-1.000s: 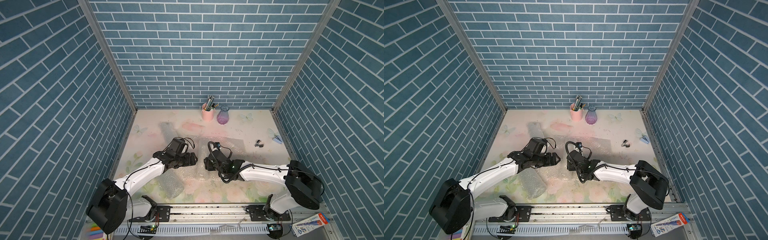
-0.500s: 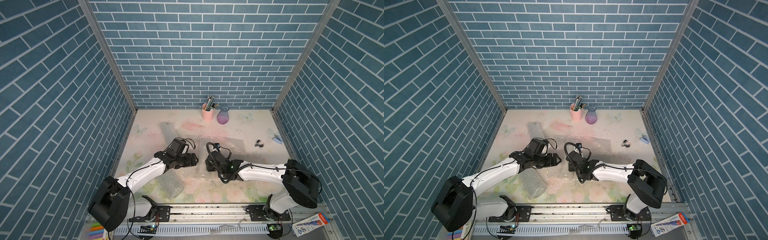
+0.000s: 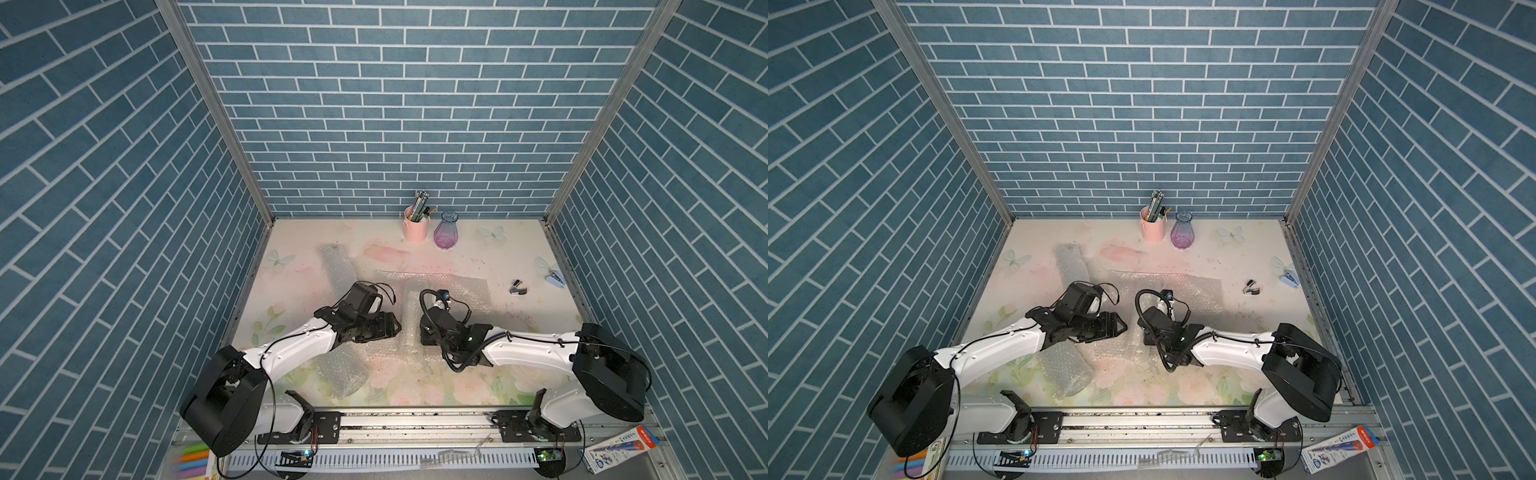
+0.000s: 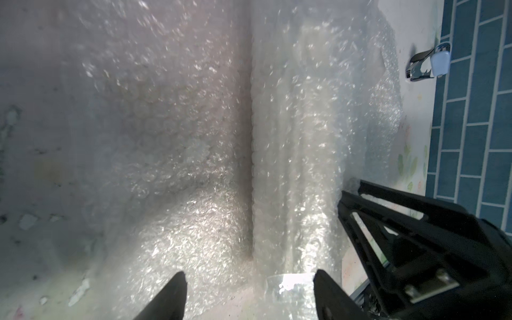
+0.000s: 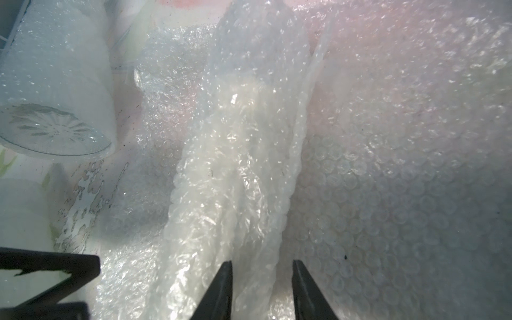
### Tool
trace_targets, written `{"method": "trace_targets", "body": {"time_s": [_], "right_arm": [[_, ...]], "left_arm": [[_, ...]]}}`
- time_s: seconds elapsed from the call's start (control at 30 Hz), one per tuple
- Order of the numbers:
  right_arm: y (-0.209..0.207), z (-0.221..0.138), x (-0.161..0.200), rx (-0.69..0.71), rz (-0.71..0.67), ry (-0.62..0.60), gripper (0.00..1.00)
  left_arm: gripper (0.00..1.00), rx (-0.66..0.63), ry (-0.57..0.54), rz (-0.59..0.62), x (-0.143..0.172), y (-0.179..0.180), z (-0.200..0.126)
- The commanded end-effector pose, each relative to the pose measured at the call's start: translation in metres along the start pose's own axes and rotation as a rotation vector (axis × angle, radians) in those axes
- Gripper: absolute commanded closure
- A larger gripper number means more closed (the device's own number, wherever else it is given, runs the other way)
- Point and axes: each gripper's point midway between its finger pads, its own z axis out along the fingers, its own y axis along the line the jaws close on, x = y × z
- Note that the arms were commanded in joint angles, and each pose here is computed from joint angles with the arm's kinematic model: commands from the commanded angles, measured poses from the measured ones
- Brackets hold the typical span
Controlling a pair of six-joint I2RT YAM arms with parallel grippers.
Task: Unwrap the vase from the bubble wrap
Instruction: Unwrap the bubble wrap.
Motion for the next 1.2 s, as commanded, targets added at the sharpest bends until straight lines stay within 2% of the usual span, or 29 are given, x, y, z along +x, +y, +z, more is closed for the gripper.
{"method": "trace_targets", "body": {"time_s": [0.0, 0.47, 0.6, 0.77, 1.17], "right_arm": [[-0.006, -0.003, -0.004, 0.013, 0.046, -0.028, 0.64], [-0.003, -0.002, -0.008, 0.006, 0.05, -0.038, 0.64], [-0.003, -0.001, -0.009, 0.004, 0.05, -0.039, 0.64], [-0.005, -0.002, -0.009, 0.009, 0.05, -0.041, 0.64], [-0.005, 0.0, -0.008, 0.013, 0.046, -0.038, 0.64]], "left_arm": [[0.3, 0.026, 0.006, -0.032, 0.004, -0.006, 0.004], [0.47, 0.082, -0.013, -0.119, 0.015, -0.015, 0.011], [0.52, 0.132, -0.021, -0.153, 0.016, -0.019, 0.014], [0.62, 0.176, -0.017, -0.176, 0.016, -0.026, 0.014], [0.92, 0.155, -0.041, -0.134, 0.01, -0.032, 0.002]]}}
